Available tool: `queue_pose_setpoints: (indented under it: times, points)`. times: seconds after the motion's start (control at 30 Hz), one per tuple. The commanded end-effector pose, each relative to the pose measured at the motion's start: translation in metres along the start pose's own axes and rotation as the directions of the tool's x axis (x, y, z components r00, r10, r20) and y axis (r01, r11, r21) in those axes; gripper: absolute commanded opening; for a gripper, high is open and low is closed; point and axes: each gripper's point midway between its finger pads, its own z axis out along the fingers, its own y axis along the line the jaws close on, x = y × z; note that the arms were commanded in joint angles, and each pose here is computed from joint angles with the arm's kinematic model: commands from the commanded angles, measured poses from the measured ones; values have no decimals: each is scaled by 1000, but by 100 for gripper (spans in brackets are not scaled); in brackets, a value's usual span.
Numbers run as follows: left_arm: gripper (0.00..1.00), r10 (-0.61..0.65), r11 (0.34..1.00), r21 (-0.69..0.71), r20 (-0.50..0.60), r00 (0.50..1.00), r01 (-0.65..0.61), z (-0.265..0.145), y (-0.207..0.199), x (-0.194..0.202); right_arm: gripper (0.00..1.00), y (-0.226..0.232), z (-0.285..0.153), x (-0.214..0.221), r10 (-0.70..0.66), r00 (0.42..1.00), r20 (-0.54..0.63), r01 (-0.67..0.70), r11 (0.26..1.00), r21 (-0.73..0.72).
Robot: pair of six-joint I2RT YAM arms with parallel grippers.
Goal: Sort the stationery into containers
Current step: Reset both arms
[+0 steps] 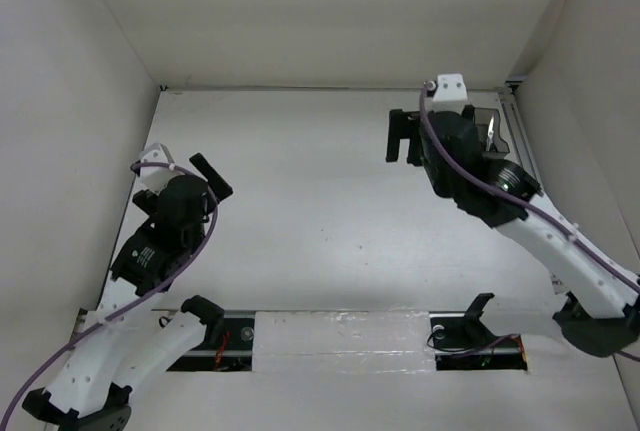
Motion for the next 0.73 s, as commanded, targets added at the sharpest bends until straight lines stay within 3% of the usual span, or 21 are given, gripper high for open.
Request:
queue_pose_setpoints:
  times: [0.0, 0.13, 0.27, 0.5, 0.7]
  points:
    - [100, -89, 995, -32, 108, 990, 93, -16, 13, -35, 100, -2, -29, 34, 27, 998, -63, -26, 1000, 5]
    - [100, -137, 987, -59, 177, 975, 149, -29, 33, -50, 100, -10, -77, 34, 98, 995, -19, -100, 984, -150]
    - [100, -223, 974, 32, 241, 945, 222, -49, 42, -65, 100, -40, -103, 36, 169, 985, 22, -161, 966, -204]
    - [100, -246, 969, 32, 260, 934, 246, -58, 51, -70, 100, -103, -138, 36, 242, 966, 96, -221, 957, -188]
    - [100, -256, 966, 30, 256, 932, 256, -59, 54, -68, 100, -108, -141, 35, 254, 961, 110, -229, 953, -197]
